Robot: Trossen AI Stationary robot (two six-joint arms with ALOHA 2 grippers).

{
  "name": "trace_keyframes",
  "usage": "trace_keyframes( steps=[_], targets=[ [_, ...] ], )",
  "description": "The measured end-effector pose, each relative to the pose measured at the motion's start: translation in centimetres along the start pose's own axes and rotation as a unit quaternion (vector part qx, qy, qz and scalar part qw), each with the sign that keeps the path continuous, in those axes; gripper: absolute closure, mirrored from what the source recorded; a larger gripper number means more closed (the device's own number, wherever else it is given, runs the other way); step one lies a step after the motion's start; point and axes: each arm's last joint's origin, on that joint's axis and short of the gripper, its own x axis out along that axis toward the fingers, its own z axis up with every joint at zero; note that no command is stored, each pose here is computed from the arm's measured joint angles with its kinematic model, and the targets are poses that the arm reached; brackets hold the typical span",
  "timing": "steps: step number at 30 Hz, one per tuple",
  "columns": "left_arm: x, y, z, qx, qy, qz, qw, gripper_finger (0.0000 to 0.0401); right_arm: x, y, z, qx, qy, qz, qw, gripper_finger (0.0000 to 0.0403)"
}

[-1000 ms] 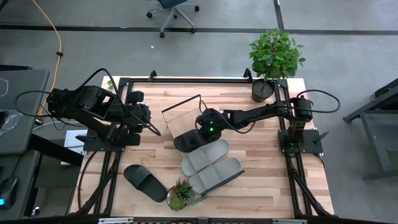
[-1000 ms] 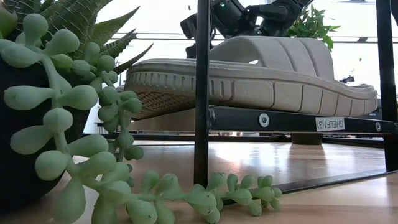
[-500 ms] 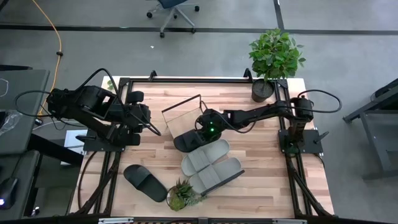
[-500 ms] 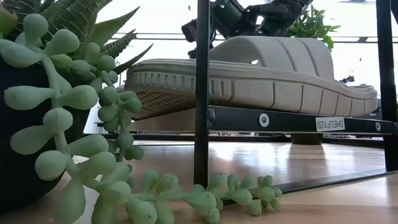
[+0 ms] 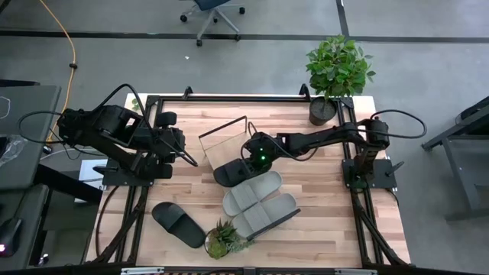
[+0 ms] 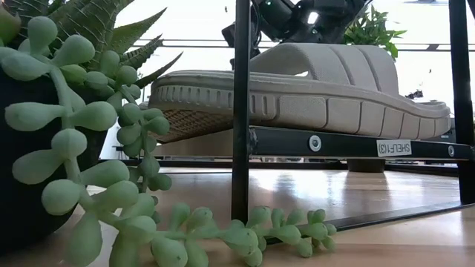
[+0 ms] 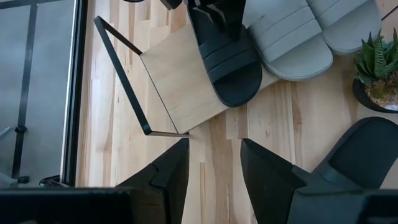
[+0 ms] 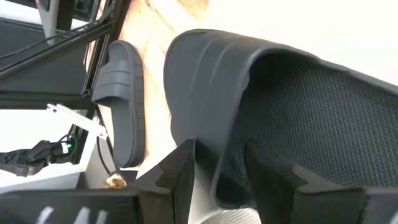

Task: Pick and place slides into the shelf
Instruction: Put the right black slipper on the shelf, then put the black slipper on the shelf

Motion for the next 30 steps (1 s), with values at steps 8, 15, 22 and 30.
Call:
trace_keyframes(
  steps=[8,15,22,30],
  targets=[
    [0.0,0.0,0.0,0.0,0.0,0.0,1.0,0.0268,-1.0,0.7,0.2,-0.01,-0.023,-0.002,1.0,0.0273],
    [0.0,-0.1,0.0,-0.007,0.004,-0.027,1.0,0.0268,-3.3,1.6,-0.2,-0.026,-0.043,-0.03,0.998,0.0273],
    [-0.1,-0.7,-0.1,-0.061,0.027,-0.126,0.99,0.0268,-7.1,4.1,-2.2,-0.099,-0.073,-0.055,0.991,0.0273],
    [2.4,-2.0,-1.5,-0.073,0.112,-0.209,0.969,0.0268,-10.9,7.8,-4.8,-0.203,-0.072,0.035,0.976,0.0273]
  ],
)
